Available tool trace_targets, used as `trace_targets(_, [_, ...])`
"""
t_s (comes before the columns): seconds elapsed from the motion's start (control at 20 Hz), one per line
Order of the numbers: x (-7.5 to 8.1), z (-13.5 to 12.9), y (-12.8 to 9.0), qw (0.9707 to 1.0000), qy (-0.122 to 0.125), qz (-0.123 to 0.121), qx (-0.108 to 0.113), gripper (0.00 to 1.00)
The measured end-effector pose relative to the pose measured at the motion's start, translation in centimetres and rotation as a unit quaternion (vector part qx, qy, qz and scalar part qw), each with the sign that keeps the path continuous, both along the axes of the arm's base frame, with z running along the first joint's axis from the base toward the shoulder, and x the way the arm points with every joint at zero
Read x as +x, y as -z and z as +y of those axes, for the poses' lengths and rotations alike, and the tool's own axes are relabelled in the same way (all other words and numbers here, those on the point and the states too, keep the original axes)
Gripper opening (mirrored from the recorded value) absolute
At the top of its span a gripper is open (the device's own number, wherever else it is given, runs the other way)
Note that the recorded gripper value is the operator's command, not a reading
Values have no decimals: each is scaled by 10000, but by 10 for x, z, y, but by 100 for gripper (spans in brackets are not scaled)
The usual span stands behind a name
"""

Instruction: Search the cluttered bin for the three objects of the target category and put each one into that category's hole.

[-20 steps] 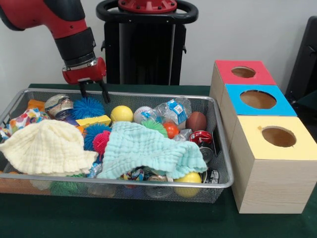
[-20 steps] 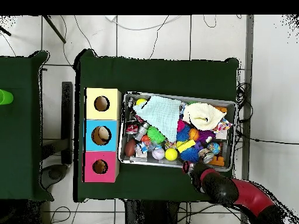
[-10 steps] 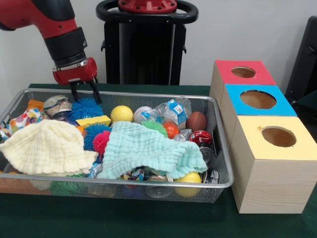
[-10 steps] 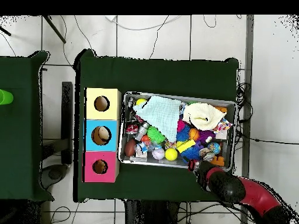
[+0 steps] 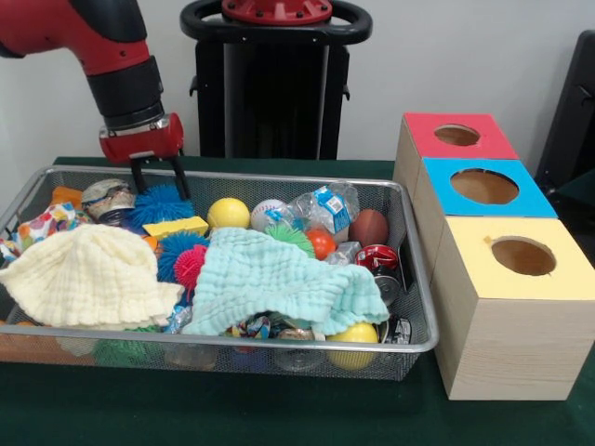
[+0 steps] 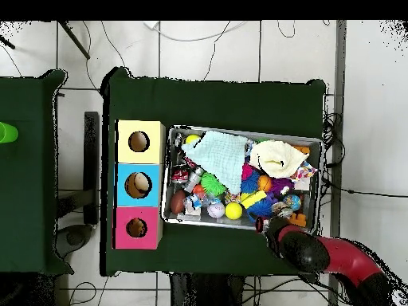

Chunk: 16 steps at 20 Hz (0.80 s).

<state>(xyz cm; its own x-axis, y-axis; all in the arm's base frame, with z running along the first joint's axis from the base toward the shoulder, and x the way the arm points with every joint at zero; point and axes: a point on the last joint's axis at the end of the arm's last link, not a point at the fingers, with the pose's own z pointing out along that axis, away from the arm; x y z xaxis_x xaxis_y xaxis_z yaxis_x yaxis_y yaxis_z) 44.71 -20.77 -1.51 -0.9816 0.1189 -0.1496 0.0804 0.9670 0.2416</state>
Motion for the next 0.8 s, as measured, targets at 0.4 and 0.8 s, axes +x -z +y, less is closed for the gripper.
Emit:
trace_targets(0.4, [1, 2, 18, 9990, -352, -204, -170, 100])
trace_targets(0.8, [-3, 5, 26, 9978, -488, -409, -205, 100])
